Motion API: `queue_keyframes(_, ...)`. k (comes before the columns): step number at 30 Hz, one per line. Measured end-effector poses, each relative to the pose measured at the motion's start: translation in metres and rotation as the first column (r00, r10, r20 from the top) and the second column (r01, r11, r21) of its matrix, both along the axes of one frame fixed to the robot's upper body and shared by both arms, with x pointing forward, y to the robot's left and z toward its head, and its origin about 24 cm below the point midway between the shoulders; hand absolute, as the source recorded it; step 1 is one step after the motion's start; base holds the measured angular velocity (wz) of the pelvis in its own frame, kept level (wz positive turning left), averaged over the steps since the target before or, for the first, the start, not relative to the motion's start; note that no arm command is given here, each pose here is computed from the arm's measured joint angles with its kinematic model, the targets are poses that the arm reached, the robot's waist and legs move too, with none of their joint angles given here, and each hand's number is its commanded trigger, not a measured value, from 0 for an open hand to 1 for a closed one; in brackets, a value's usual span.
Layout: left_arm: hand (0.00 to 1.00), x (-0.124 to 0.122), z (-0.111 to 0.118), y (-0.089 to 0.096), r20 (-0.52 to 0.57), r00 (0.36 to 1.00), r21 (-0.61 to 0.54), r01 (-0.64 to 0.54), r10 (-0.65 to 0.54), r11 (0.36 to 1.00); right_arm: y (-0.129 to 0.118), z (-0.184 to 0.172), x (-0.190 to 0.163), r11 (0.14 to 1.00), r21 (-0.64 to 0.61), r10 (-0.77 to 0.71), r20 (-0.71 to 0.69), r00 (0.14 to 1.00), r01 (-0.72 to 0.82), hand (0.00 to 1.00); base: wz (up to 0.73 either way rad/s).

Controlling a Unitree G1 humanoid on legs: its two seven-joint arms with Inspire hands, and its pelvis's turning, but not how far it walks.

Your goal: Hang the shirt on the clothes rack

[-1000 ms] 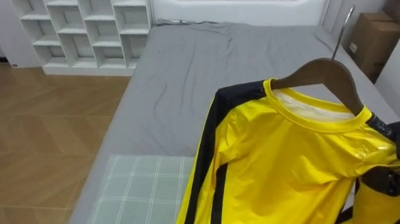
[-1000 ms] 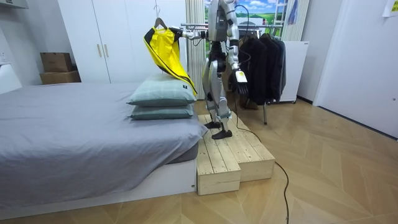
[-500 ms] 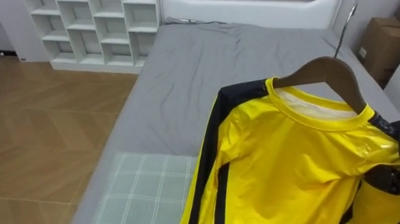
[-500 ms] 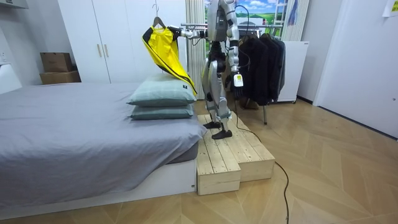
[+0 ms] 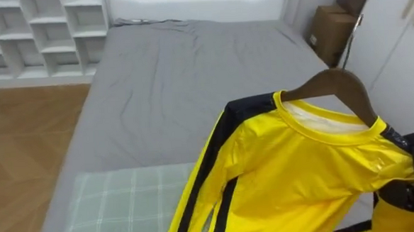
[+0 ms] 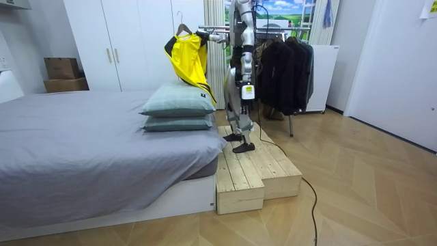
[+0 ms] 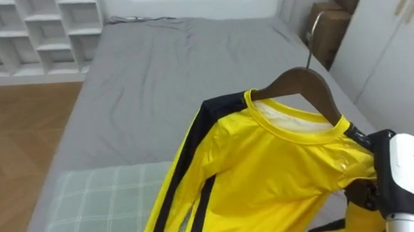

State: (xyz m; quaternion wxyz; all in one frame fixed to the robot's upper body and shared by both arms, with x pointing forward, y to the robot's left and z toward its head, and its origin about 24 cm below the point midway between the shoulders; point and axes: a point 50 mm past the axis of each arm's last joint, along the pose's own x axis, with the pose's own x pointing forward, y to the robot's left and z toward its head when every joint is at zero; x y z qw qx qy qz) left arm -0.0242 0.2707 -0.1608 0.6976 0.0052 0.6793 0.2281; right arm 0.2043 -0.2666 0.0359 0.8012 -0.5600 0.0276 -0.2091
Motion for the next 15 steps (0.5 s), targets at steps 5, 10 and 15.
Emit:
queue_keyframes(5, 0.00, 0.018, 0.000, 0.002, 0.030, 0.999, 0.036, 0.013, -0.014, 0.999, 0.003, 0.000, 0.002, 1.000, -0.019, 0.017, -0.014, 1.000, -0.017, 1.00, -1.57)
queue_keyframes(10, 0.00, 0.016, 0.001, 0.005, 0.014, 1.000, 0.058, 0.018, -0.018, 0.998, 0.004, -0.002, 0.000, 0.999, -0.027, 0.023, -0.033, 0.999, -0.024, 1.00, -1.15)
queue_keyframes(15, 0.00, 0.019, -0.001, -0.002, -0.004, 0.998, 0.040, 0.063, -0.063, 0.997, 0.010, -0.004, 0.002, 0.998, -0.011, 0.055, -0.056, 0.997, -0.055, 1.00, -0.31)
